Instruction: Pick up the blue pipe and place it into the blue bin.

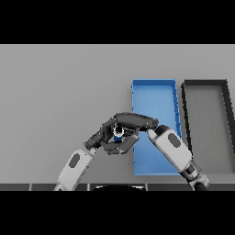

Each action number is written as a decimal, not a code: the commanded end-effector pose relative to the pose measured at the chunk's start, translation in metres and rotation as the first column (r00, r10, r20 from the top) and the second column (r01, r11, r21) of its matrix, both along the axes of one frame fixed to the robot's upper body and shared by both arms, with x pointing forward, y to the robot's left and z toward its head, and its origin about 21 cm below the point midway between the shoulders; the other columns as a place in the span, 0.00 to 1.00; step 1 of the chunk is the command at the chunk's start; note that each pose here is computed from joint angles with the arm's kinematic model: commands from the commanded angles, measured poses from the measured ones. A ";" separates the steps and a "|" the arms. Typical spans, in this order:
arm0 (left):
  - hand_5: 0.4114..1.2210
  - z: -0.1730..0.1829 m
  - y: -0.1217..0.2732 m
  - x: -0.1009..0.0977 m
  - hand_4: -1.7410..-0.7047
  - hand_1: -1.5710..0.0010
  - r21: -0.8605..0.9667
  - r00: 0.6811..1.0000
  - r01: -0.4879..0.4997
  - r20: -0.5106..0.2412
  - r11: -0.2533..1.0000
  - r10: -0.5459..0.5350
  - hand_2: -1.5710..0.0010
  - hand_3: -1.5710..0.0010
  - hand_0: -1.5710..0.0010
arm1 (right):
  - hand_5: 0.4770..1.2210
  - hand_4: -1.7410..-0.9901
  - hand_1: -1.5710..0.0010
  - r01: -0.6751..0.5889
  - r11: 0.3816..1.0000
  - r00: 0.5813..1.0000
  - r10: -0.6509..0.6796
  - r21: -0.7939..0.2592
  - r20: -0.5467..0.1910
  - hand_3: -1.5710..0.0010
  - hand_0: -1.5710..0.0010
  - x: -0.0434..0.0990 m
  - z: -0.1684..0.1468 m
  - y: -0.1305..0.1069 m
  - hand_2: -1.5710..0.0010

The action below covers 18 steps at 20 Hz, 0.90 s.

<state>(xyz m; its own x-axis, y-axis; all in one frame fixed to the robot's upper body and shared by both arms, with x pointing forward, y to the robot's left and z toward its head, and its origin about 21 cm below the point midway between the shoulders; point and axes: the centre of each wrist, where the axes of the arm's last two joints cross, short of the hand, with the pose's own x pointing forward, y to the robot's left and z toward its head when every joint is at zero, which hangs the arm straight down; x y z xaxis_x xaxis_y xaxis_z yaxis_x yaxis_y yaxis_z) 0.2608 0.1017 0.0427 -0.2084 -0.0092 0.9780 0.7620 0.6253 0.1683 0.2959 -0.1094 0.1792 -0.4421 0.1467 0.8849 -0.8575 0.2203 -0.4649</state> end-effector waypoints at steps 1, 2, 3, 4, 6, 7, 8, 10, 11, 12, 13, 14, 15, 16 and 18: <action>1.00 0.001 0.000 0.002 0.09 0.00 -0.003 1.000 -0.007 0.006 1.000 0.007 0.02 0.23 0.00 | 0.11 0.33 0.37 -0.003 1.000 1.000 0.003 0.013 -0.002 0.50 0.38 0.001 -0.002 0.002 0.37; 1.00 0.002 -0.003 0.002 0.07 0.00 -0.015 1.000 -0.005 0.014 1.000 0.005 0.01 0.22 0.00 | 0.17 0.27 0.30 -0.016 0.999 1.000 0.017 0.041 -0.021 0.43 0.31 0.000 -0.004 0.006 0.30; 1.00 0.000 -0.005 0.004 0.06 0.00 -0.020 1.000 -0.007 0.016 1.000 0.007 0.01 0.19 0.00 | 0.26 0.30 0.24 -0.013 0.998 0.999 0.015 0.062 -0.043 0.34 0.25 0.000 -0.006 0.007 0.24; 1.00 -0.002 -0.004 0.001 0.05 0.00 -0.015 1.000 0.000 0.012 1.000 0.000 0.01 0.17 0.00 | 0.41 0.33 0.19 -0.023 0.996 0.998 0.028 0.082 -0.059 0.27 0.20 -0.002 -0.008 0.007 0.19; 1.00 0.002 -0.002 0.001 0.03 0.00 -0.006 1.000 -0.005 0.021 1.000 0.006 0.01 0.16 0.00 | 0.62 0.35 0.12 -0.032 0.994 0.999 0.036 0.109 -0.034 0.18 0.13 -0.003 -0.009 0.006 0.12; 1.00 0.004 -0.004 0.001 0.02 0.00 -0.006 1.000 0.001 0.023 1.000 -0.001 0.01 0.13 0.00 | 0.70 0.36 0.10 -0.036 0.992 0.999 0.037 0.123 -0.009 0.14 0.10 -0.004 -0.007 0.002 0.10; 1.00 0.002 -0.006 0.001 0.02 0.00 -0.018 1.000 0.004 0.030 1.000 -0.004 0.02 0.10 0.00 | 0.76 0.35 0.08 -0.044 0.992 0.999 0.045 0.121 -0.004 0.11 0.08 -0.008 -0.008 0.004 0.08; 1.00 0.000 -0.006 0.001 0.01 0.00 -0.025 0.999 0.003 0.045 1.000 -0.002 0.01 0.10 0.00 | 0.85 0.34 0.05 -0.057 0.989 0.998 0.057 0.136 0.004 0.07 0.05 -0.010 -0.010 0.008 0.05; 1.00 0.001 -0.002 0.001 0.01 0.00 -0.015 0.999 -0.002 0.040 1.000 0.003 0.01 0.09 0.00 | 0.88 0.34 0.04 -0.049 0.987 0.998 0.055 0.151 -0.034 0.06 0.04 -0.010 -0.013 0.007 0.04; 1.00 -0.001 -0.002 -0.002 0.01 0.00 -0.013 0.999 -0.008 0.033 1.000 0.008 0.01 0.09 0.00 | 0.90 0.33 0.03 -0.038 0.988 0.996 0.049 0.147 -0.070 0.05 0.03 -0.010 -0.015 0.010 0.03; 1.00 0.000 -0.004 -0.001 0.01 0.00 -0.014 0.999 -0.017 0.031 1.000 0.018 0.01 0.09 0.00 | 0.92 0.33 0.03 -0.034 0.988 0.995 0.047 0.151 -0.088 0.04 0.03 -0.010 -0.014 0.008 0.03; 1.00 0.001 -0.002 0.001 0.01 0.00 -0.015 0.999 -0.019 0.033 1.000 0.020 0.01 0.09 0.00 | 0.94 0.33 0.02 -0.022 0.990 0.995 0.036 0.142 -0.094 0.03 0.02 -0.009 -0.011 0.008 0.02; 1.00 0.001 -0.003 0.001 0.01 0.00 -0.026 0.999 -0.021 0.035 0.999 0.022 0.00 0.09 0.00 | 0.95 0.33 0.02 -0.015 0.989 0.994 0.030 0.145 -0.103 0.02 0.02 -0.010 -0.010 0.008 0.02; 1.00 0.003 -0.001 0.001 0.01 0.00 -0.020 0.999 -0.023 0.042 1.000 0.024 0.00 0.20 0.00 | 0.96 0.33 0.01 -0.007 0.988 0.994 0.024 0.156 -0.106 0.02 0.01 -0.011 -0.011 0.006 0.01; 1.00 0.000 -0.002 -0.003 0.22 0.30 0.012 0.998 -0.024 0.056 1.000 0.023 0.32 0.46 0.25 | 0.97 0.33 0.01 0.005 0.988 0.995 0.011 0.153 -0.100 0.01 0.01 -0.011 -0.012 0.008 0.01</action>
<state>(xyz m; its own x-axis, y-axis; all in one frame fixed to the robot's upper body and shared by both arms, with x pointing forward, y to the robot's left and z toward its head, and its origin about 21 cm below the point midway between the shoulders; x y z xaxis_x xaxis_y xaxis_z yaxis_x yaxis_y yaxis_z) 0.2579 0.0994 0.0431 -0.2663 -0.0216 0.9636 0.7368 0.6400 0.2180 0.2849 -0.1018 0.1669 -0.3505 0.0084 0.9365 -0.8990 0.2775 -0.3389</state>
